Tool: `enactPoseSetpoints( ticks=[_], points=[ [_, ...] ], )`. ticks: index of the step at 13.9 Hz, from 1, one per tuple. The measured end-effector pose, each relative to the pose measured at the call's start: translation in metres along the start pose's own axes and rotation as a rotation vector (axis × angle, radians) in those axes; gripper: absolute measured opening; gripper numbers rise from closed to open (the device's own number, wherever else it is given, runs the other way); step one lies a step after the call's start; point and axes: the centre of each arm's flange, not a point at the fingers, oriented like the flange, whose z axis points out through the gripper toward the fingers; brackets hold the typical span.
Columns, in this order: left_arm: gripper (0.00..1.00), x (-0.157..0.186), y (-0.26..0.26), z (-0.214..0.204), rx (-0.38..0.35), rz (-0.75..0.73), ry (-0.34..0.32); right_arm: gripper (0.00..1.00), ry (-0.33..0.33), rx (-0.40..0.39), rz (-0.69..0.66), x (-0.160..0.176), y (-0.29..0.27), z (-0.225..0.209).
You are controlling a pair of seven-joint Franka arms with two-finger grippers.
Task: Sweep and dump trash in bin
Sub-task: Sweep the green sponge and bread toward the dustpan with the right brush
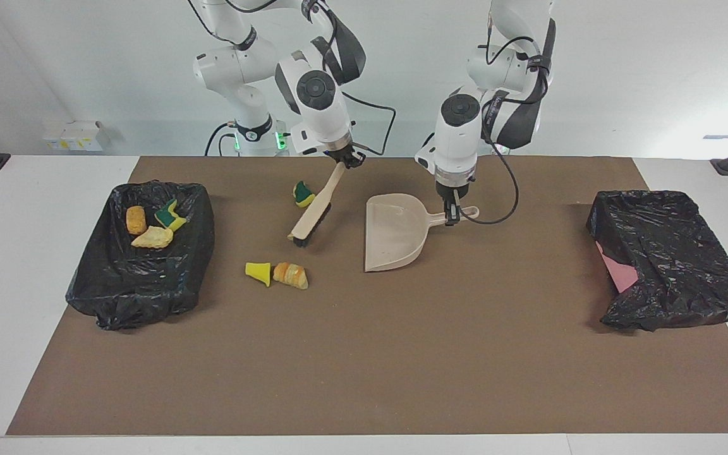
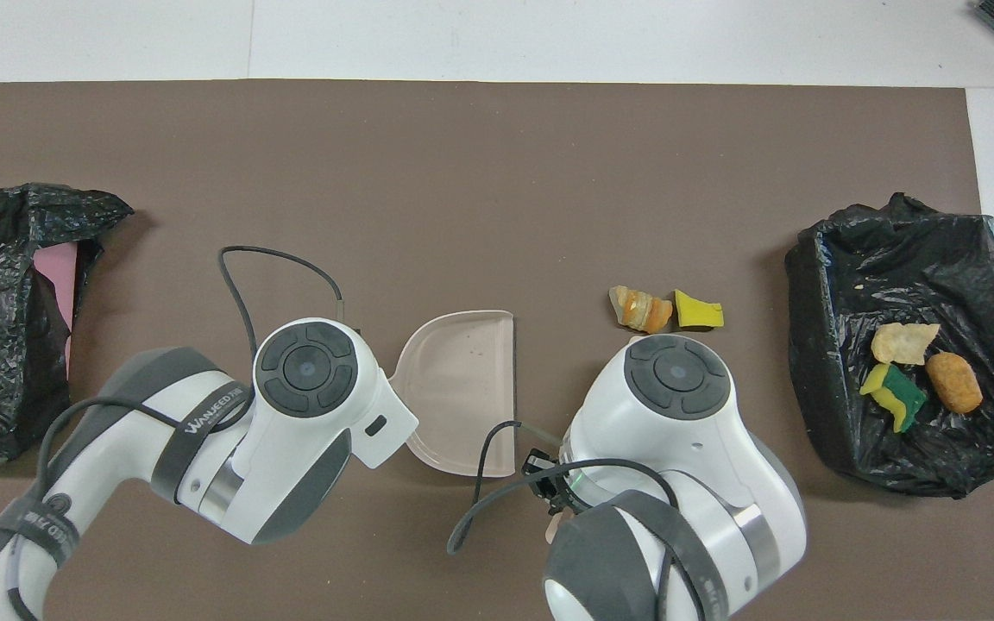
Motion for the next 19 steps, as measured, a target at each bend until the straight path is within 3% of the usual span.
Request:
enactPoseSetpoints(
  ticks=[3, 8, 14, 19],
  points=[
    [0.33, 0.01, 0.008, 0.003, 0.001, -0.024, -0.001, 0.26, -0.038, -0.101, 0.091, -0.022, 0.016, 0.004],
    [0.33, 0.018, 0.017, 0.003, 0.007, -0.012, 0.001, 0.26, 0.018, -0.135, 0.202, -0.077, 0.046, 0.05],
    [0.33, 0.011, 0.012, 0.003, 0.011, 0.046, 0.004, 0.26, -0.076, -0.006, 0.272, -0.083, 0.082, 0.085],
    [0.33, -0.014, -0.002, 0.007, 0.015, 0.062, 0.011, 0.26, -0.07, 0.068, 0.272, -0.067, 0.083, 0.1]
  ],
)
